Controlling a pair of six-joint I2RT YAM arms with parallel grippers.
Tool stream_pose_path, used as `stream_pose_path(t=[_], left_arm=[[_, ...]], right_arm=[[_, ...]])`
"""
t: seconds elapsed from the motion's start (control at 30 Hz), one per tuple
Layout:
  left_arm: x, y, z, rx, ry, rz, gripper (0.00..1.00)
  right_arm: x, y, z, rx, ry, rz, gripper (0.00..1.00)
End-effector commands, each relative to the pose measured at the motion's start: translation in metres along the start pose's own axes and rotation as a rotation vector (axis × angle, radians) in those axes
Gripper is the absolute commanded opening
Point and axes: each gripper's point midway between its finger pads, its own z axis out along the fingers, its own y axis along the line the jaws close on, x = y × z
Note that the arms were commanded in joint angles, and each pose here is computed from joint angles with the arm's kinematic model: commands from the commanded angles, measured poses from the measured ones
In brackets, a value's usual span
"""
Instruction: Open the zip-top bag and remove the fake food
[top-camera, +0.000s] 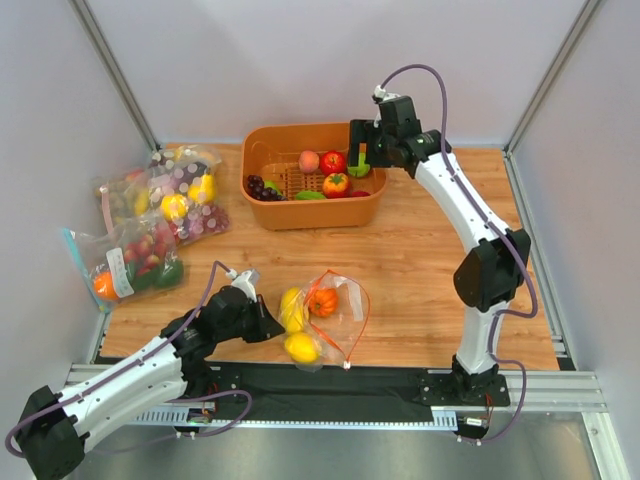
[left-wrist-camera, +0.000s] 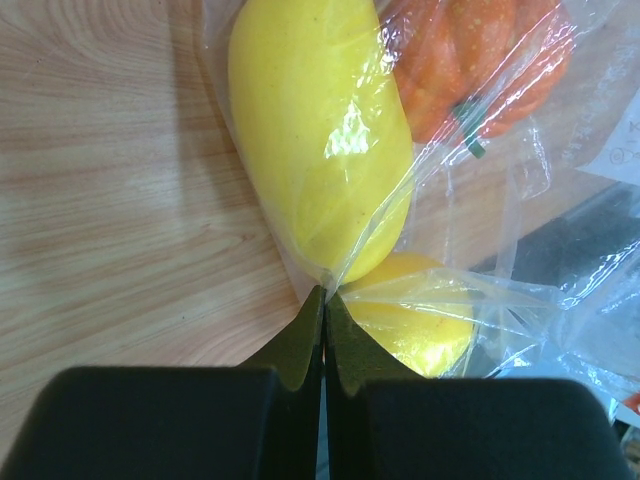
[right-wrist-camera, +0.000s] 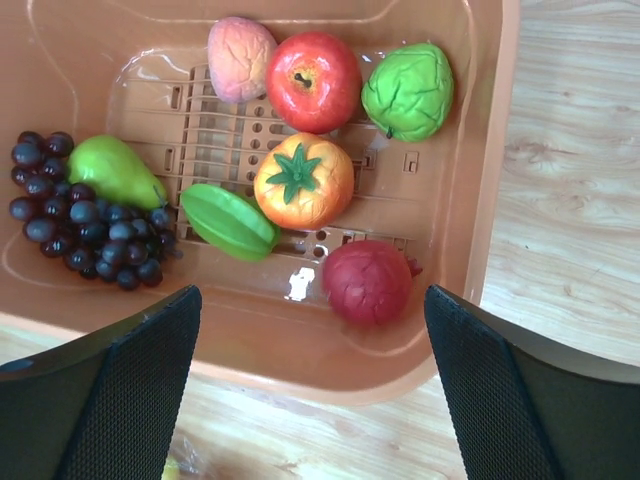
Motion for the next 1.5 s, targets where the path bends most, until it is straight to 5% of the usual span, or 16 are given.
stream_pose_path(t=[0.0, 0.33, 0.53, 0.77, 1.03, 1.47], left_arm=[[-0.002, -0.006, -0.002, 0.025, -0.003, 0.012, 0.00], [-0.002, -0.005, 0.000, 0.029, -0.006, 0.018, 0.00], [-0.001, -0.005, 0.001, 0.029, -0.001, 0.014, 0.00], [0.001, -0.002, 0.002, 0.024, 0.002, 0.009, 0.00], [0.001, -0.003, 0.003, 0.026, 0.004, 0.004, 0.00], [0.003, -0.004, 0.002, 0.033, 0.016, 0.010, 0.00]], right_arm=[[-0.025, 0.010, -0.046, -0.047, -0.090, -0.025, 0.93], [0.033, 0.021, -0.135, -0.125, -0.130, -0.057, 0.92], [0.081, 0.048, -0.195, -0.338, -0.141, 0.027, 0.89], [0.160, 0.096, -0.234, -0.518, -0.037, -0.001, 0.69], [0.229, 0.136, -0.228, -0.513, 0.097, -0.082, 0.58], [0.291, 0.130, -0.160, -0.307, 0.233, -0.165, 0.58]])
